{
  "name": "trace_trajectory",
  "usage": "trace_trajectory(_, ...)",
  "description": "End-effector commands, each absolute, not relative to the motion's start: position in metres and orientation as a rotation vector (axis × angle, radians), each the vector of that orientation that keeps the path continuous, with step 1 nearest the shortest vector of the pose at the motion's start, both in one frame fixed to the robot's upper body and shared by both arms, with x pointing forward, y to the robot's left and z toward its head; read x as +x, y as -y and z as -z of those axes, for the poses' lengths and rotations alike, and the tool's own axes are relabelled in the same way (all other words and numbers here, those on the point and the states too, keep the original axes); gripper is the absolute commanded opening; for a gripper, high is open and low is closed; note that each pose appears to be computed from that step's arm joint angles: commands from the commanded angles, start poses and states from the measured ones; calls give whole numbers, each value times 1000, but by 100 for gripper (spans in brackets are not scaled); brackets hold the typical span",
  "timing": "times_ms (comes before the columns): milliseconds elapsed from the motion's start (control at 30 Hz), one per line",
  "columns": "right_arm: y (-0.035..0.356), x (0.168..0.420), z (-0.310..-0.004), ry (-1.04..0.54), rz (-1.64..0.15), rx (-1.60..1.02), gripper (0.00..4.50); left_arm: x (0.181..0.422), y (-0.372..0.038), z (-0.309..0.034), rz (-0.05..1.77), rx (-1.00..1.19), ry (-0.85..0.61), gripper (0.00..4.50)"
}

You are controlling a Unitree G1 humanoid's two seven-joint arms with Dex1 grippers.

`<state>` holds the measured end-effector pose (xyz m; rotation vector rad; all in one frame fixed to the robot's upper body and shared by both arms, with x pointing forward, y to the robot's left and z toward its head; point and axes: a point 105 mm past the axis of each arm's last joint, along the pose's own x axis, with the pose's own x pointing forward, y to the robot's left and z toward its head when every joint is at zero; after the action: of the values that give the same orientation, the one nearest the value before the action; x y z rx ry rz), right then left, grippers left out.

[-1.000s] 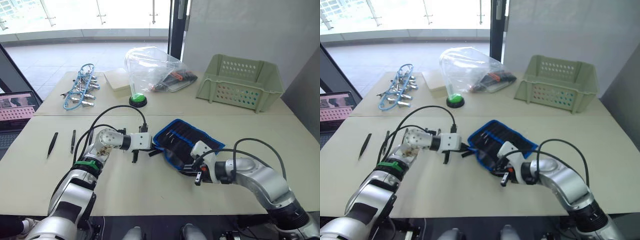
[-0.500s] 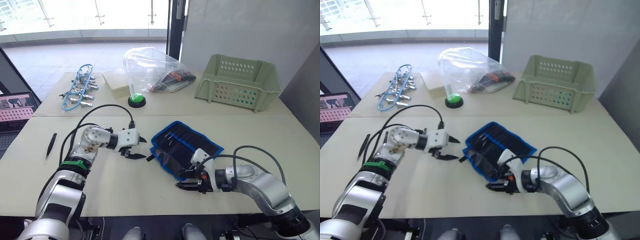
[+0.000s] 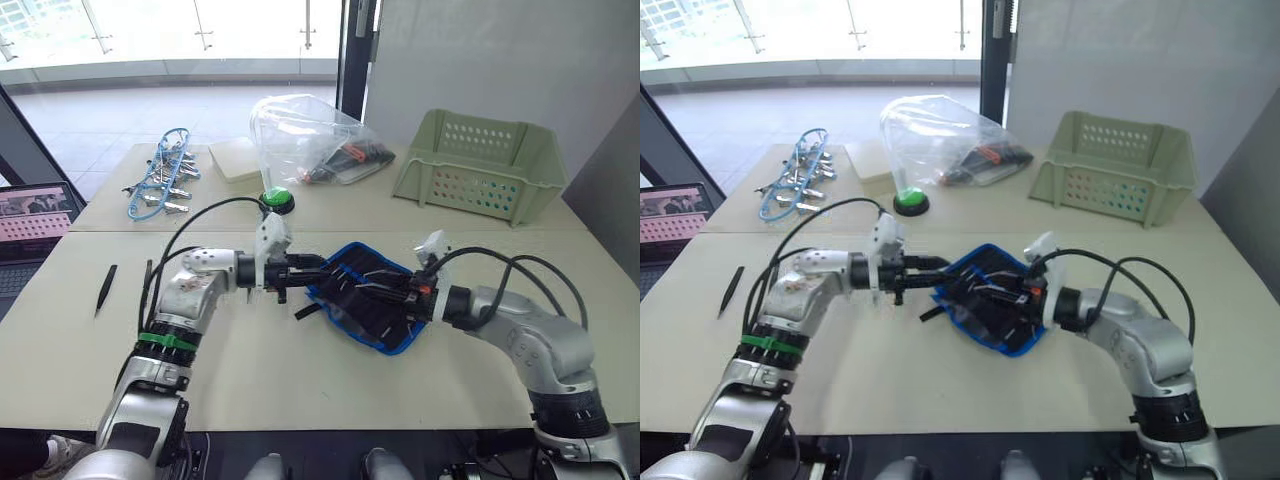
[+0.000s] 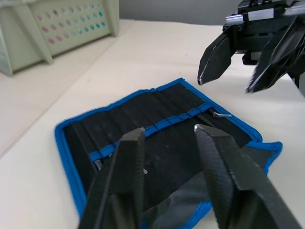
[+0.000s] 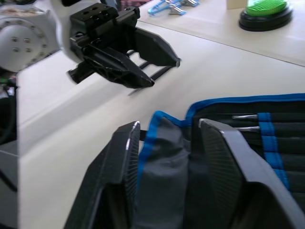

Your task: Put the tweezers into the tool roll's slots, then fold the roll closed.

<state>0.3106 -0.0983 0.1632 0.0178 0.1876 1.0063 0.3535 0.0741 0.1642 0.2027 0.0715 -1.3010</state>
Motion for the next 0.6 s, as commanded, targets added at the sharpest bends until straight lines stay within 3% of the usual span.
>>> trace_trajectory(33, 91, 317, -140, -199, -944, -69, 74, 352, -58, -155, 1260, 276, -105, 40)
trace_trajectory(100, 86, 316, -127, -207, -945, -81, 5, 354, -53, -145, 1224, 287, -140, 0)
trace_trajectory(400, 67, 298, -79, -258, -1047, -151, 2, 344, -67, -75, 1167, 305, -382, 0)
trace_trajectory(500, 73, 287, -54, -331, -1079, -229, 2, 343, -74, -58, 1136, 304, -408, 0)
trace_trajectory(600, 80, 280, -51, -351, -1089, -176, 2, 341, -77, -50, 1128, 317, -412, 0)
